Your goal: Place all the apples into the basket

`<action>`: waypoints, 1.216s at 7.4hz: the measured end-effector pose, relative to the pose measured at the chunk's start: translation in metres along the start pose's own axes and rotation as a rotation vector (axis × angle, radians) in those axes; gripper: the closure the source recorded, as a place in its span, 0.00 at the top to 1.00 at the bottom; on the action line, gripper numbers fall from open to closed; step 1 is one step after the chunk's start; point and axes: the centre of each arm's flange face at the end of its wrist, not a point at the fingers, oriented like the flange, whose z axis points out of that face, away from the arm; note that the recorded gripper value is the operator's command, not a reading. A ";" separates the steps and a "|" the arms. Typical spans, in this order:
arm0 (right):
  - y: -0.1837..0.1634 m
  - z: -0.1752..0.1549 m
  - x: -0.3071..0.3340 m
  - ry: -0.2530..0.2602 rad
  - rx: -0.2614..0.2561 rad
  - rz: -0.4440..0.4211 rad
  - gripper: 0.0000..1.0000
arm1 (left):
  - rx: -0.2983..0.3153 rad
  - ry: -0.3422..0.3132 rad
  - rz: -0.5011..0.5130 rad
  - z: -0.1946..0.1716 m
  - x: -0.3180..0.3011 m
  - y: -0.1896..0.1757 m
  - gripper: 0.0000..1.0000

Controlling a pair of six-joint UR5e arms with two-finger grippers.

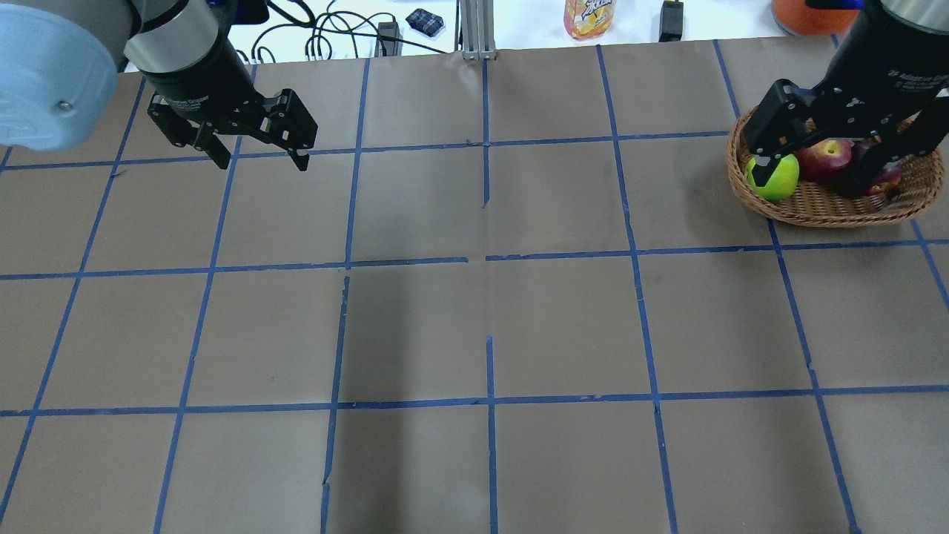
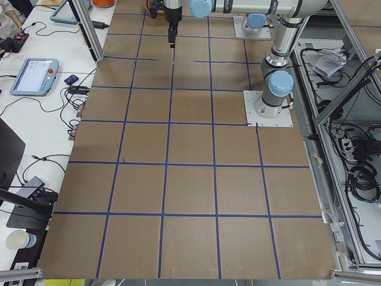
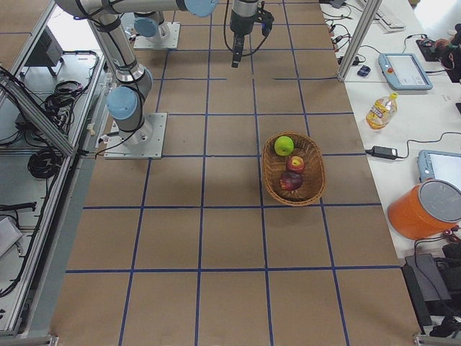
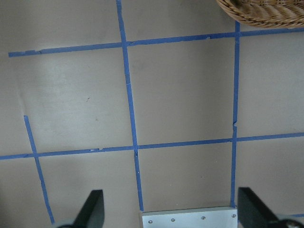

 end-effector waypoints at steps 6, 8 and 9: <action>0.024 0.028 -0.052 -0.002 -0.048 -0.070 1.00 | -0.007 0.005 0.000 0.002 0.001 0.002 1.00; 0.024 0.037 -0.064 0.002 -0.037 -0.088 1.00 | -0.007 0.006 0.000 0.003 0.001 0.002 1.00; 0.020 0.039 -0.066 0.002 -0.011 -0.077 1.00 | -0.006 0.006 0.000 0.002 0.001 0.002 1.00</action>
